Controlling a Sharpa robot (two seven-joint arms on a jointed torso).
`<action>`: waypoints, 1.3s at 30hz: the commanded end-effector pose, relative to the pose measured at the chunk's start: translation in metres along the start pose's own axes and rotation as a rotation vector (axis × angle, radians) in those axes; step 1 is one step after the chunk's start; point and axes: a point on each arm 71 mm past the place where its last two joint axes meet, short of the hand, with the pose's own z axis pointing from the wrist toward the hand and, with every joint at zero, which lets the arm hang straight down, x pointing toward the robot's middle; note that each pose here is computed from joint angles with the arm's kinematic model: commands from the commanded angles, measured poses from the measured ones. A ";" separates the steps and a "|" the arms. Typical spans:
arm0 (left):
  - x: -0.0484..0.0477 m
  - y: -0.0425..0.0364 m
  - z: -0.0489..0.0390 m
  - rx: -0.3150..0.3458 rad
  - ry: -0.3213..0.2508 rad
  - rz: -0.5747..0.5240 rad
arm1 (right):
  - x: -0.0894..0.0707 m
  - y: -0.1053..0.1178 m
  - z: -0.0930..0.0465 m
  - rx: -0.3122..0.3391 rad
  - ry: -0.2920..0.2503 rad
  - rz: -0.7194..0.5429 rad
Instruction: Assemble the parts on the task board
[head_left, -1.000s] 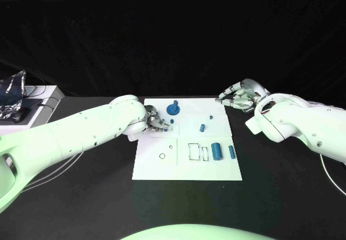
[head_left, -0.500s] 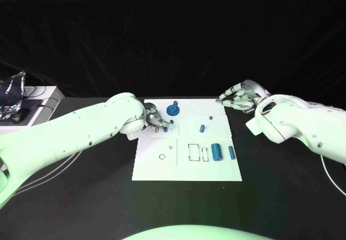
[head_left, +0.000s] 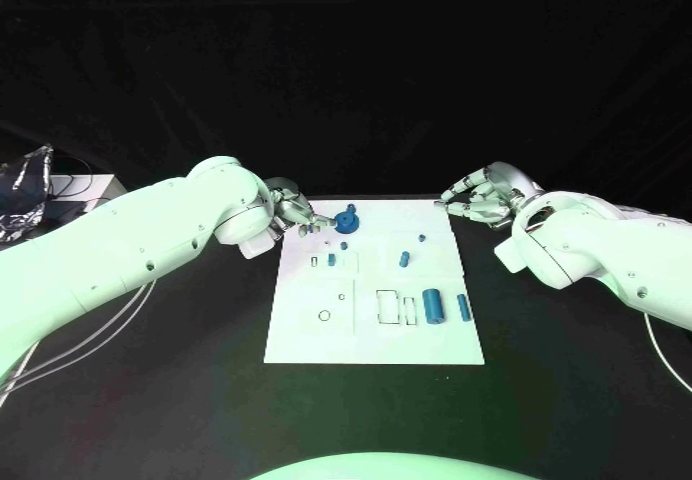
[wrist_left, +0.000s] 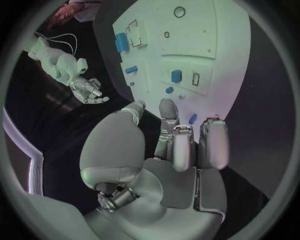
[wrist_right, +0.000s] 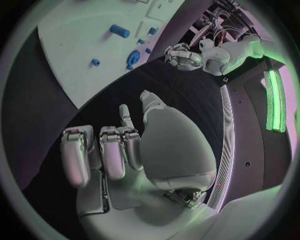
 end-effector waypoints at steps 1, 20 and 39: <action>-0.0040 0.0011 0.0009 0.015 0.011 -0.006 | 0.000 0.001 0.000 -0.013 0.001 -0.005; -0.0450 0.0165 0.0332 -0.052 -0.146 -0.030 | 0.000 0.003 -0.002 -0.020 -0.001 -0.004; -0.0388 0.0226 0.0508 -0.110 -0.080 -0.016 | -0.002 0.006 -0.003 -0.029 -0.002 -0.006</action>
